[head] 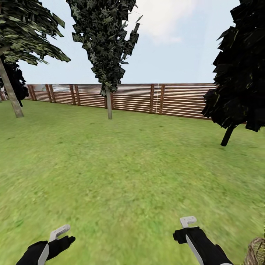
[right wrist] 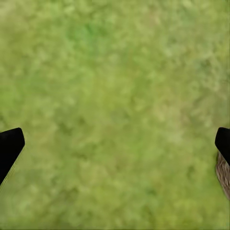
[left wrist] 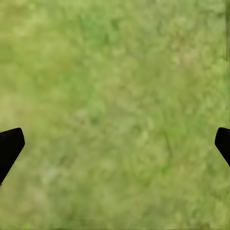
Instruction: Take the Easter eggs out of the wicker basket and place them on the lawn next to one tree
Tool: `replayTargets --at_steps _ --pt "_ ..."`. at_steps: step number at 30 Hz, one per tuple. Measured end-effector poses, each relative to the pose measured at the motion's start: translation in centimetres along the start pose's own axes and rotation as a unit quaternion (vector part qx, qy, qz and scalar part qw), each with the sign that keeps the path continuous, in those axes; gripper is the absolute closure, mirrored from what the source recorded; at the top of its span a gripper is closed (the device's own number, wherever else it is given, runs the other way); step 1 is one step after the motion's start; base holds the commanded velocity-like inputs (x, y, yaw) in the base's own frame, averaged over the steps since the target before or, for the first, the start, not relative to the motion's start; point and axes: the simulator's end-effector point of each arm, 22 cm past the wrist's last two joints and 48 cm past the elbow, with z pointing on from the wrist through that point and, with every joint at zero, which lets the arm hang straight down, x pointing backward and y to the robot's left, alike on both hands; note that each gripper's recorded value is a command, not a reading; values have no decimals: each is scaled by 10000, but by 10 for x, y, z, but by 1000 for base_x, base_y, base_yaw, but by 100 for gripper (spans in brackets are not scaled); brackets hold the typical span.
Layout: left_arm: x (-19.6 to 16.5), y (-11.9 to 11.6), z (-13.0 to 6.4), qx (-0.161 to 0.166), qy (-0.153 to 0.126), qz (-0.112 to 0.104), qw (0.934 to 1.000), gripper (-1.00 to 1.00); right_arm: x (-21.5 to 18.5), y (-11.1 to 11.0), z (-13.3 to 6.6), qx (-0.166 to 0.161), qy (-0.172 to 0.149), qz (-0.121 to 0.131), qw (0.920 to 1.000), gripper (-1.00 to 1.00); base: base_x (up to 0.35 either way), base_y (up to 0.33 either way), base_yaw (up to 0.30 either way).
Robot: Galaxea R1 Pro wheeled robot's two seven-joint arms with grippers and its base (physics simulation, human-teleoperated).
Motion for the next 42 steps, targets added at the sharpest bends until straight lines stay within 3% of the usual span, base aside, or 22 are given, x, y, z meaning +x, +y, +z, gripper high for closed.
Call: replayTargets --at_steps 42 --pt "1 0 0 -5 2 -8 10000 -100 1 -2 0 5 22 18 10000 -100 268 236 -290"
